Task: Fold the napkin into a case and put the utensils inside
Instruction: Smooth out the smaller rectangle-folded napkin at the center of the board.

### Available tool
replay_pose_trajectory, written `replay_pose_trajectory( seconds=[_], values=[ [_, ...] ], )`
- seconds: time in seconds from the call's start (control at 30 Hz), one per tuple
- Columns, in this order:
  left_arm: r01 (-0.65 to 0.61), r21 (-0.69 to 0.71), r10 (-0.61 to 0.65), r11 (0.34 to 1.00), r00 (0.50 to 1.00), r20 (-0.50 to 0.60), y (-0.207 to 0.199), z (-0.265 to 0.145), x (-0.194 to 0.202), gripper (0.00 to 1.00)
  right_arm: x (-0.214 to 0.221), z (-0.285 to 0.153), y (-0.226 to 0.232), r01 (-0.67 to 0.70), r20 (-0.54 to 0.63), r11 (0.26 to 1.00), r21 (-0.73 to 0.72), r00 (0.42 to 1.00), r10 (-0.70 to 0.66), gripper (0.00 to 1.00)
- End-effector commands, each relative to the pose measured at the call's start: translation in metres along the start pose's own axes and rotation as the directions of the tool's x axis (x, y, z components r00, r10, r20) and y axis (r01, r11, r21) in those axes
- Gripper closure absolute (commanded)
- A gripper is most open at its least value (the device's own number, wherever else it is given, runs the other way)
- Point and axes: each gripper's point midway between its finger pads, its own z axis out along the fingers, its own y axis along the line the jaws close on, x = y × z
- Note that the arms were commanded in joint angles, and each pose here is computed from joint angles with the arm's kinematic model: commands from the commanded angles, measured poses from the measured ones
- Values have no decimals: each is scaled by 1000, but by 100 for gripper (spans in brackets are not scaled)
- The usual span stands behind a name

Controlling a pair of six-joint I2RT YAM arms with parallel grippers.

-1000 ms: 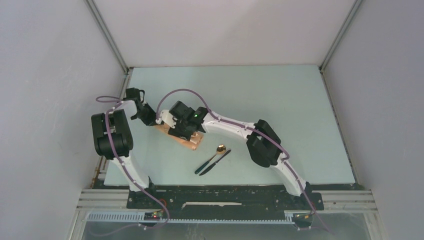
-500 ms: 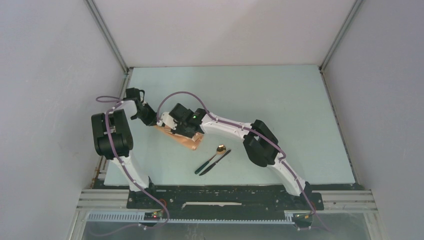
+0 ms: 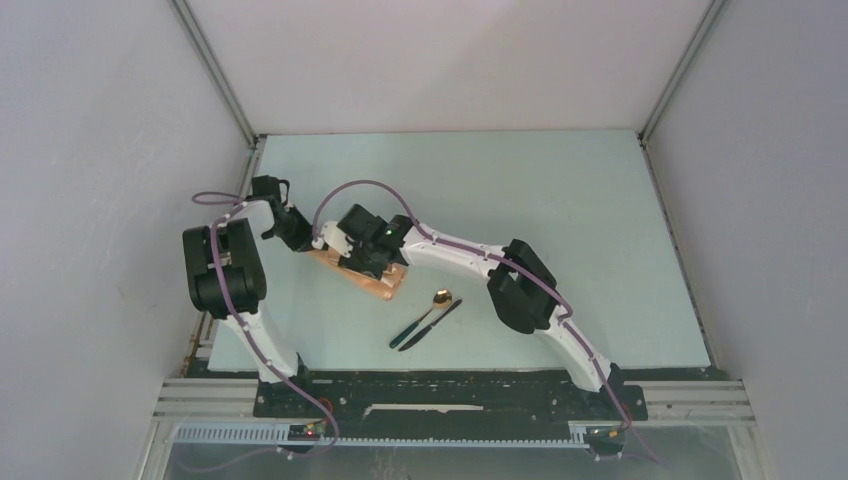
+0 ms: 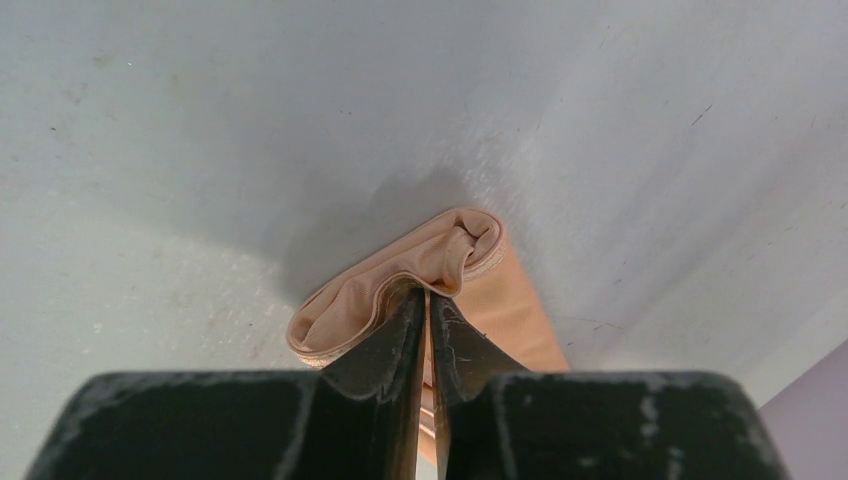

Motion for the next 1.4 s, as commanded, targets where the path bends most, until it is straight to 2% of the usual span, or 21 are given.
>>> replay_pose_trajectory(
  seconds=[0.0, 0.2, 0.37, 0.47, 0.6, 0.73, 0.93, 1.03, 1.2, 1.37],
  values=[
    [-21, -43, 20, 999, 999, -37, 11, 11, 7, 85, -27, -26, -17, -33, 77, 999, 27, 997, 31, 49],
    [-21, -45, 19, 999, 999, -37, 12, 11, 7, 85, -20, -16, -14, -24, 52, 1000, 17, 998, 23, 50],
    [-23, -46, 21, 999, 999, -36, 11, 10, 8, 85, -16, -8, -7, -8, 36, 1000, 6, 999, 8, 61],
    [-24, -46, 22, 999, 999, -34, 11, 9, 7, 85, -15, -5, -7, -6, 32, 1000, 12, 999, 6, 62],
    [-26, -45, 24, 999, 999, -34, 11, 9, 7, 83, -15, -1, -5, -1, 29, 1000, 11, 1000, 1, 53],
    [-28, -43, 27, 999, 999, -36, 11, 9, 7, 83, -12, 5, -5, 0, 17, 1000, 17, 1000, -1, 54],
    [-28, -42, 26, 999, 999, -35, 11, 9, 7, 83, -10, 10, -5, 2, 3, 1000, 29, 1000, -2, 68],
    [-30, -40, 28, 999, 999, -32, 10, 8, 6, 83, -15, 6, -3, 7, 15, 1000, 27, 1000, -7, 80],
    [-31, -30, 31, 999, 1000, 1, 5, -3, 3, 75, -23, -6, 3, -4, 24, 1000, 28, 1000, 3, 100],
    [-5, 21, 3, 1000, 997, 74, -8, -33, 1, 64, -27, -16, 7, -63, 27, 998, 13, 998, 63, 100]
  ],
)
